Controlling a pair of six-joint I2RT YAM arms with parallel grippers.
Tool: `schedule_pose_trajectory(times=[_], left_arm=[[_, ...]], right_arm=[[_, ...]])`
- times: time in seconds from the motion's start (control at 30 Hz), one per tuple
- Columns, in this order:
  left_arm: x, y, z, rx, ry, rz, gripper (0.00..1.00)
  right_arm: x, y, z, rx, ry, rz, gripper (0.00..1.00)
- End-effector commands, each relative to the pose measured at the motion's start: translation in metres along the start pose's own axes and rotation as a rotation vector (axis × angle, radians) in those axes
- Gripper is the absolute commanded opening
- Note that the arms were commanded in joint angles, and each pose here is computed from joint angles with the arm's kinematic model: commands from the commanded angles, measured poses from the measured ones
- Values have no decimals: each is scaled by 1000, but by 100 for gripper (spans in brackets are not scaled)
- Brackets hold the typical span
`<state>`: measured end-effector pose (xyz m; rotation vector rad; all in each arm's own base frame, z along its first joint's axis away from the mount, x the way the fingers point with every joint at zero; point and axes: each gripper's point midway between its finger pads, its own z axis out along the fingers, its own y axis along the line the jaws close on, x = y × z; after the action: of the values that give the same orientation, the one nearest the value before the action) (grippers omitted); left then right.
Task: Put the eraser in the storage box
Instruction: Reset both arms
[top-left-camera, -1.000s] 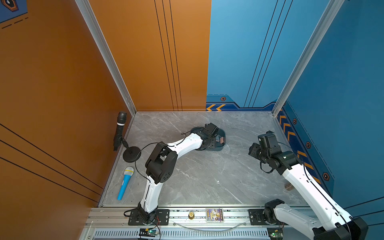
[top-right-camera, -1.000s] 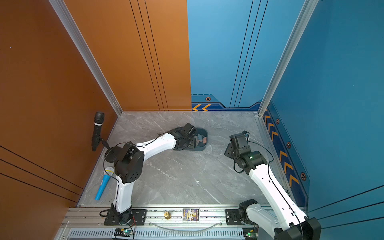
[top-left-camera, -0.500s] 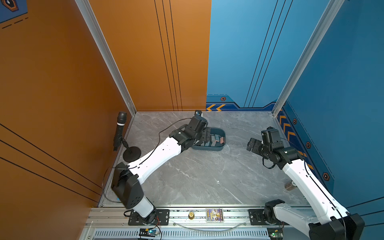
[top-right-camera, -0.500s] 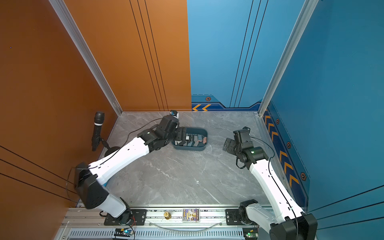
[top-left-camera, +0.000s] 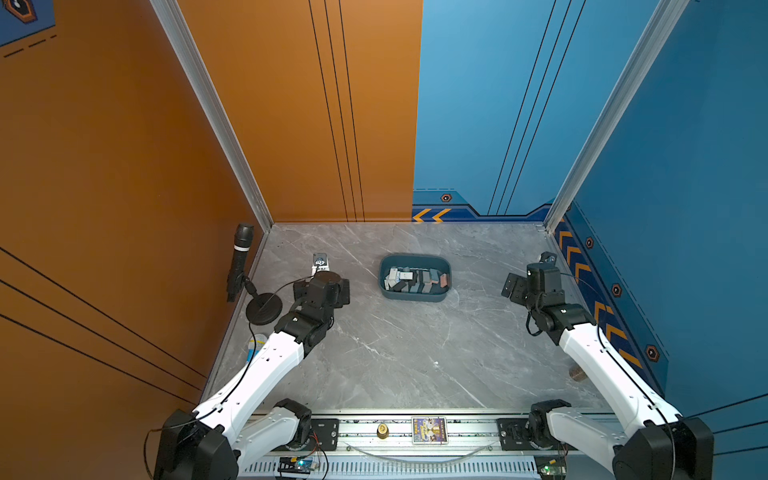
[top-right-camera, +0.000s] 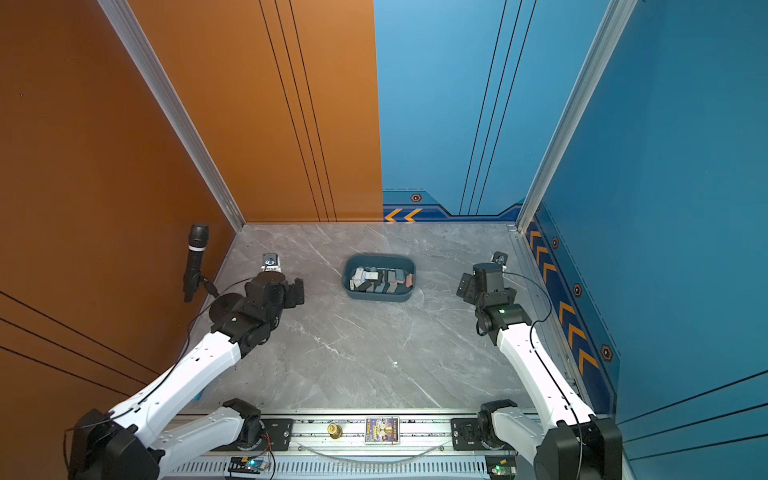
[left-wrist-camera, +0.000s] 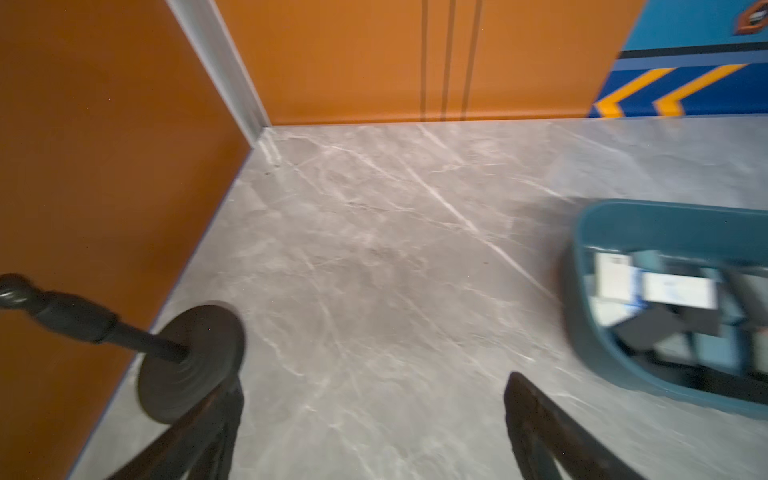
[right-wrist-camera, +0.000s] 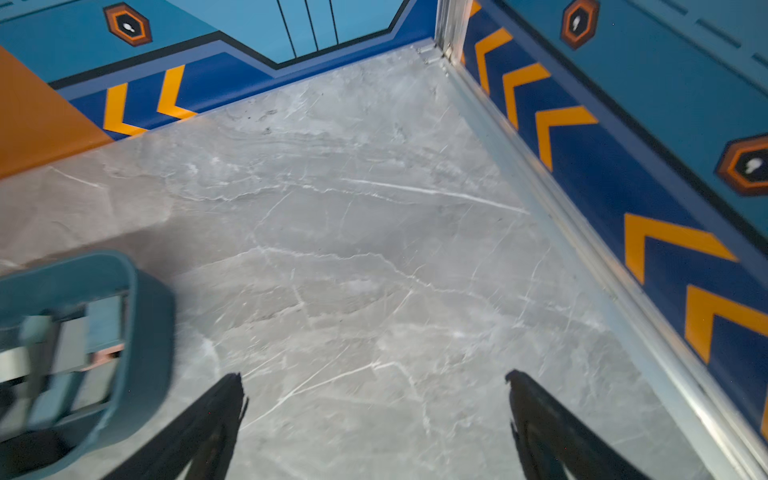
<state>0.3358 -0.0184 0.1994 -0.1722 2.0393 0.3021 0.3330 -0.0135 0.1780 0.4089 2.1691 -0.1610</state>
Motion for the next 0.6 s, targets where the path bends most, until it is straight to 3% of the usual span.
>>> schedule_pose_trajectory(times=[0.0,0.23,0.57], left_arm=[[-10,41,12,-172,-110,-28,98],[20,54,45,-193,-161,-24,98],[46,32,68,-54,-227,-48,98]], right_arm=[[-26,-15,5,86,-184,-75,100],[-11,-31,37,133,-209,-79,100],[13,-26,70,116,-254,-141,100]])
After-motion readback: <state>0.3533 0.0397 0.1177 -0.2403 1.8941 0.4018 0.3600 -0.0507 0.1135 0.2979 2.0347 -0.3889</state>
